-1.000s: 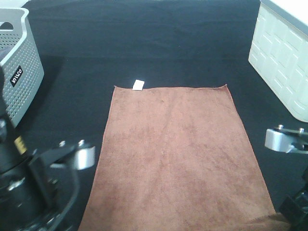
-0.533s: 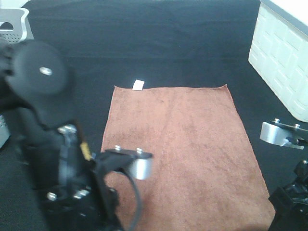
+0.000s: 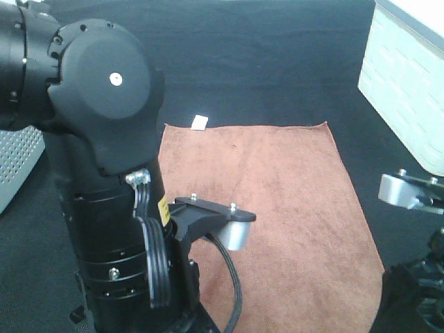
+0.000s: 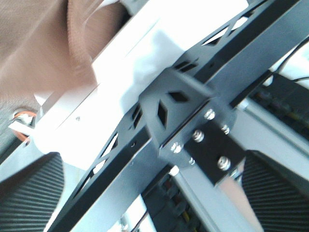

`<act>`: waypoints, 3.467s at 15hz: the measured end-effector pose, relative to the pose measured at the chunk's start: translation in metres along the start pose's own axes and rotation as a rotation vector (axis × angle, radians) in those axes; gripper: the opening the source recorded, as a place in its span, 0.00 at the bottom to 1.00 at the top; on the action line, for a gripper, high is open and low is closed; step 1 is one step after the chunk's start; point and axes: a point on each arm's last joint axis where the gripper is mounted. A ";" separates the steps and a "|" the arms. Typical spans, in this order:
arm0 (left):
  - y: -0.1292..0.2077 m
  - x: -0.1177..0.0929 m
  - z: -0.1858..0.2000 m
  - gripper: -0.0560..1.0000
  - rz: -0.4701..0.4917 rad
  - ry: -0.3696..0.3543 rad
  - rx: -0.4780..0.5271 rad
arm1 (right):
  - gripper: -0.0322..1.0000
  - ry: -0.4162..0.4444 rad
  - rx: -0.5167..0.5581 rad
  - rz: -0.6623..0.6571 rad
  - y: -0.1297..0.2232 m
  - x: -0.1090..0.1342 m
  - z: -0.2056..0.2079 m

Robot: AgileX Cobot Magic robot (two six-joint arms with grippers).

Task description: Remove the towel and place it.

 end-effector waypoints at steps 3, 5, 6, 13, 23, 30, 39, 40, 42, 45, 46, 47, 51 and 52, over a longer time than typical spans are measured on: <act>-0.001 -0.002 0.001 0.96 -0.045 -0.012 -0.012 | 0.80 0.009 -0.025 0.030 -0.005 0.004 0.013; -0.012 0.005 0.017 0.96 -0.051 -0.040 -0.075 | 0.80 0.075 -0.104 0.074 -0.007 0.007 0.031; -0.020 0.013 0.028 0.96 -0.035 -0.051 -0.114 | 0.80 0.129 -0.145 0.070 -0.009 0.007 0.042; -0.058 0.108 0.110 0.96 0.130 -0.046 -0.396 | 0.80 0.270 -0.295 -0.003 -0.074 0.006 0.108; -0.083 0.198 0.160 0.96 0.282 -0.083 -0.695 | 0.80 0.225 -0.322 -0.047 -0.200 -0.058 0.148; -0.154 0.231 0.141 0.96 0.296 -0.089 -0.685 | 0.80 0.243 -0.246 -0.103 -0.232 -0.099 0.118; -0.247 0.270 0.097 0.96 0.285 -0.020 -0.681 | 0.80 0.303 -0.330 -0.073 -0.290 -0.153 0.056; -0.254 0.273 0.091 0.96 0.284 -0.008 -0.682 | 0.80 0.304 -0.332 -0.071 -0.297 -0.158 0.050; -0.262 0.277 0.082 0.96 0.281 0.008 -0.694 | 0.80 0.313 -0.326 -0.069 -0.305 -0.168 0.037; -0.269 0.278 0.079 0.96 0.259 0.033 -0.731 | 0.80 0.337 -0.337 -0.056 -0.309 -0.174 0.031; -0.270 0.278 0.077 0.96 0.256 0.037 -0.731 | 0.80 0.337 -0.337 -0.056 -0.309 -0.174 0.031; -0.270 0.278 0.078 0.96 0.255 0.038 -0.732 | 0.80 0.337 -0.337 -0.056 -0.309 -0.174 0.031; -0.270 0.277 0.078 0.96 0.252 0.044 -0.727 | 0.80 0.336 -0.337 -0.056 -0.309 -0.174 0.032; -0.271 0.273 0.076 0.96 0.246 0.049 -0.721 | 0.80 0.330 -0.338 -0.058 -0.310 -0.173 0.032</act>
Point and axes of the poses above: a point on each arm's last joint axis where the gripper is mounted, z pointing back along that axis away from the gripper, x along the wrist's bending axis when the last joint is at zero, y = z × x, and after that the axes turned 10 degrees about z, right-handed
